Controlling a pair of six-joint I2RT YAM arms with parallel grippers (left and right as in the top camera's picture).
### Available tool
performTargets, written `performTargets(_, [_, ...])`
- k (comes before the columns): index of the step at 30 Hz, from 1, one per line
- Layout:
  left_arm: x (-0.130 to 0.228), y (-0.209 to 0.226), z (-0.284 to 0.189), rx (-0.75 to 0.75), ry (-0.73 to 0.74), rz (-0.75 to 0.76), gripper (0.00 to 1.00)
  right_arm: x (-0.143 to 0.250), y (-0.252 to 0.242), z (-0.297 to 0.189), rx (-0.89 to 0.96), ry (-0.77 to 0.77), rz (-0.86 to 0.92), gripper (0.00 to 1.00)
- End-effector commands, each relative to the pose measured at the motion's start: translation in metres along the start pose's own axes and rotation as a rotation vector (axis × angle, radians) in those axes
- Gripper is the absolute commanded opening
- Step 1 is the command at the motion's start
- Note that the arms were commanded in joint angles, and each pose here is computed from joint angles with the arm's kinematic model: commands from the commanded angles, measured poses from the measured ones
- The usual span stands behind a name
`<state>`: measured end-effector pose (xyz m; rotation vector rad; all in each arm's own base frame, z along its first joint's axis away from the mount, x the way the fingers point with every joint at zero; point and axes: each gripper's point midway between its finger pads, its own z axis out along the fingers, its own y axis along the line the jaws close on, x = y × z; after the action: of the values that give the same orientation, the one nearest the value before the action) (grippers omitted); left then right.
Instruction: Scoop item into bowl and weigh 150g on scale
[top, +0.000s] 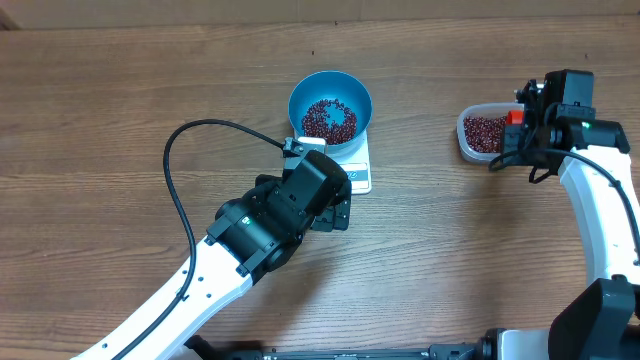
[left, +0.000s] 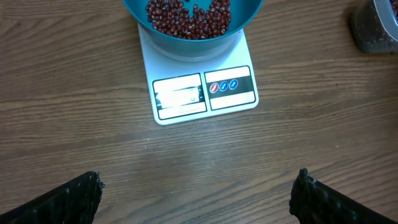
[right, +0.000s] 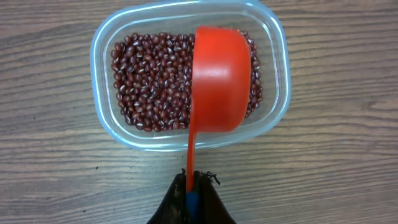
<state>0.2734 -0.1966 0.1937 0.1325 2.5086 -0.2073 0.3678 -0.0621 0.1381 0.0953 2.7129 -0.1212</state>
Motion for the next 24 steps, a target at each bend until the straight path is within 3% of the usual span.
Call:
performTargets(1, [-0.002, 0.0, 0.0, -0.007, -0.006, -0.011, 1.0, -0.001, -0.002, 0.008, 0.01, 0.009, -0.003, 0.04])
performTargets(14, [-0.002, 0.0, 0.0, -0.007, -0.006, -0.011, 1.0, 0.013, -0.025, 0.05, 0.033, 0.103, 0.048, 0.04])
performTargets(24, [-0.002, 0.0, 0.0, -0.007, -0.006, -0.011, 0.99, 0.012, 0.002, 0.055, -0.151, 0.099, 0.073, 0.04])
